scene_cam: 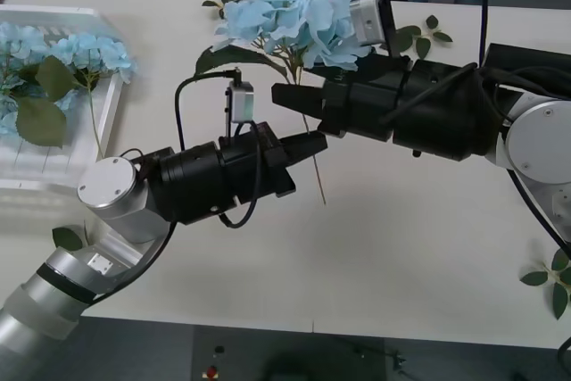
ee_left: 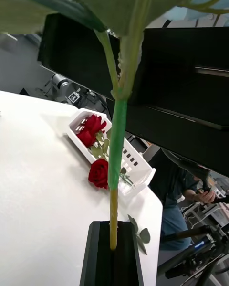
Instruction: Put the red flowers into the right box and the blue flowers into the left box
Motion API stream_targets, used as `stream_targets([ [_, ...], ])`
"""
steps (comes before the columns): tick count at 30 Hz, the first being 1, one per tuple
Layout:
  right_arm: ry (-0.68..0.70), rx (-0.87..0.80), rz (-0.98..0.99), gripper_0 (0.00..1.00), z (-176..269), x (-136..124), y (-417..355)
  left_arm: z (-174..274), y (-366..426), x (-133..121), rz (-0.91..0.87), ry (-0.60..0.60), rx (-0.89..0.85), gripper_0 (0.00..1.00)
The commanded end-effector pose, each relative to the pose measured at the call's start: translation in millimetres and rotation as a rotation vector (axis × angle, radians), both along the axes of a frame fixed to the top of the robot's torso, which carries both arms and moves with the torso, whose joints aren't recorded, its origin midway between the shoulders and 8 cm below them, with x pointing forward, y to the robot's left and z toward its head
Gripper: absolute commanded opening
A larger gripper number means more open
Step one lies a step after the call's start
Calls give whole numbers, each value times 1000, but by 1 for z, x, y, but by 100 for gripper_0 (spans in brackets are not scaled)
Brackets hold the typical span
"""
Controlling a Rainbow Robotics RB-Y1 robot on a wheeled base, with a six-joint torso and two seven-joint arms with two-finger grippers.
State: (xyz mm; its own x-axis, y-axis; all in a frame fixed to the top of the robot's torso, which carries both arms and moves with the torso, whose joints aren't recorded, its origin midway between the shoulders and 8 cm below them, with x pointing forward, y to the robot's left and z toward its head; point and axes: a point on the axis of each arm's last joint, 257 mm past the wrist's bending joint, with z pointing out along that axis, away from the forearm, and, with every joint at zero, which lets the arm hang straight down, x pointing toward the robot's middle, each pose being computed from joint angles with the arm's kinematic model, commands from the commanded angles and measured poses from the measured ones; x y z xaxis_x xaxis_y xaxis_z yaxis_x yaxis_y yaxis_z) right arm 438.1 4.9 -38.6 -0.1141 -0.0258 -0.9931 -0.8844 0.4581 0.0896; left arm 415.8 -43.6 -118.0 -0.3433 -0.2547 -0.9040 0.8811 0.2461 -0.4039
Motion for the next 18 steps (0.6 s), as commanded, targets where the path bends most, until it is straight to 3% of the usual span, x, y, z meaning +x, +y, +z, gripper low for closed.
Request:
stream_targets([
  [1, -83, 2, -13, 100, 24, 3, 0, 3, 11, 2, 9, -20, 10, 0],
  [9, -52, -19, -152, 100, 19, 51, -56, 38, 104, 46, 150, -52, 0, 0],
  [13, -44, -134, -290, 100, 4, 89, -124, 67, 172, 75, 268, -145, 92, 0],
  [18, 9, -221, -326, 100, -2, 101, -187, 93, 253, 99, 398, -232, 269, 0],
])
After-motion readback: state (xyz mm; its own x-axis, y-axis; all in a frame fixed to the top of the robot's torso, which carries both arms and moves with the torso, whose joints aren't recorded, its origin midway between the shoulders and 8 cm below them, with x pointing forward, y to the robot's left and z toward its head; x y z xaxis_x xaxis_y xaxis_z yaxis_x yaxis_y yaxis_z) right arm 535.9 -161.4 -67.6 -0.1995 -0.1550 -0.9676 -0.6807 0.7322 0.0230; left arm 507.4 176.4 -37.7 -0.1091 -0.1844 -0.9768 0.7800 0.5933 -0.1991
